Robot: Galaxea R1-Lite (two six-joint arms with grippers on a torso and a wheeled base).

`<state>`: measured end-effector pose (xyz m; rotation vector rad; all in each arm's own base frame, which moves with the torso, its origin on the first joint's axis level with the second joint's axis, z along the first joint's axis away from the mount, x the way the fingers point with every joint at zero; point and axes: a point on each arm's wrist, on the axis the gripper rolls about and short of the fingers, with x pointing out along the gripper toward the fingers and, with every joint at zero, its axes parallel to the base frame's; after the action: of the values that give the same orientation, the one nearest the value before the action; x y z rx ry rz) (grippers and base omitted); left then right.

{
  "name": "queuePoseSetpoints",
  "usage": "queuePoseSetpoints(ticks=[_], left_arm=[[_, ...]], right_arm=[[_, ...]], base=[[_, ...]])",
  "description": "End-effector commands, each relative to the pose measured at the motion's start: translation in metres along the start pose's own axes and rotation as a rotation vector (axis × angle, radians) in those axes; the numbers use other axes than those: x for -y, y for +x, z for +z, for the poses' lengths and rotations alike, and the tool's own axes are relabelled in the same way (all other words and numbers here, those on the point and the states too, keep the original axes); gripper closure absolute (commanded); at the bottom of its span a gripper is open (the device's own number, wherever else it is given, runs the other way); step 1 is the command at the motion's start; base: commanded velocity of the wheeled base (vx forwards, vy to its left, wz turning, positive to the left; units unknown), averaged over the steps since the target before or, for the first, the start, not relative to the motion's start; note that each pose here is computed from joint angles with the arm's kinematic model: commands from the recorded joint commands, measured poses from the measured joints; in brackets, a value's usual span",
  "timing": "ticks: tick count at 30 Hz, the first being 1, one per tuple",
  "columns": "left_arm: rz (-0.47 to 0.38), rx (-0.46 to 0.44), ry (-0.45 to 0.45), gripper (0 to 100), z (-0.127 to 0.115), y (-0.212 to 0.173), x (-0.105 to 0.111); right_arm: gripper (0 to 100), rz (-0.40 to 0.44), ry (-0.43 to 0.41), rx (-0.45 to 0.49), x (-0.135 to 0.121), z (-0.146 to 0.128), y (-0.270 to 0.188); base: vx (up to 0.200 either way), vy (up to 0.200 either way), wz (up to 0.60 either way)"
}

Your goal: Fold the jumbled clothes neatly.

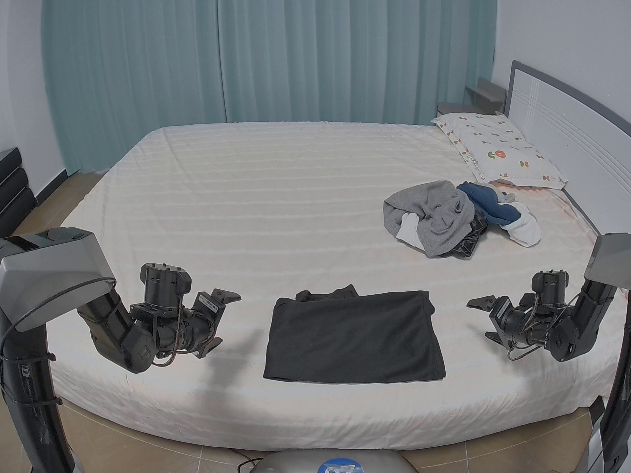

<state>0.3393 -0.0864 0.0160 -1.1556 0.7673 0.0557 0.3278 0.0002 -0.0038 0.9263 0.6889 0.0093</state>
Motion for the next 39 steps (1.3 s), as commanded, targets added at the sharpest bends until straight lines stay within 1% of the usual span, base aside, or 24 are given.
queuePoseSetpoints(ticks=[1, 14, 30, 32, 34, 35, 36, 39], left_arm=[[0.000, 0.000, 0.000, 0, 0.0001, 0.0000, 0.0000], [-0.002, -0.004, 0.002, 0, -0.0001, 0.0002, 0.0012], [-0.002, -0.011, 0.012, 0, -0.0040, 0.0006, 0.0012], [-0.002, -0.011, 0.020, 0, -0.0041, 0.0009, 0.0009], [-0.002, -0.008, 0.059, 0, -0.0038, 0.0011, 0.0013], [-0.002, -0.008, 0.060, 0, -0.0038, 0.0011, 0.0013], [-0.001, 0.003, 0.094, 0, -0.0033, 0.0013, 0.0020], [0.007, 0.022, 0.138, 0, -0.0035, 0.0045, 0.0017]], right_arm=[[0, -0.001, 0.002, -0.003, 0.0005, -0.0005, 0.0004], [0, -0.002, 0.002, -0.004, 0.0008, -0.0007, 0.0007], [0, -0.003, 0.002, -0.006, 0.0008, -0.0014, 0.0007], [0, -0.004, 0.002, -0.007, 0.0009, -0.0015, 0.0007], [0, -0.005, 0.001, -0.008, 0.0013, -0.0017, 0.0009], [0, -0.006, 0.002, -0.009, 0.0016, -0.0019, 0.0012], [0, -0.010, 0.003, -0.012, 0.0028, -0.0026, 0.0020], [0, -0.014, 0.003, -0.015, 0.0041, -0.0037, 0.0036]], base=[[0.000, 0.000, 0.00], [0.000, 0.000, 0.00], [0.000, -0.200, 0.00], [0.000, -0.200, 0.00], [0.000, 0.000, 0.00], [0.000, 0.000, 0.00], [0.000, 0.000, 0.00], [0.000, 0.000, 0.00]])
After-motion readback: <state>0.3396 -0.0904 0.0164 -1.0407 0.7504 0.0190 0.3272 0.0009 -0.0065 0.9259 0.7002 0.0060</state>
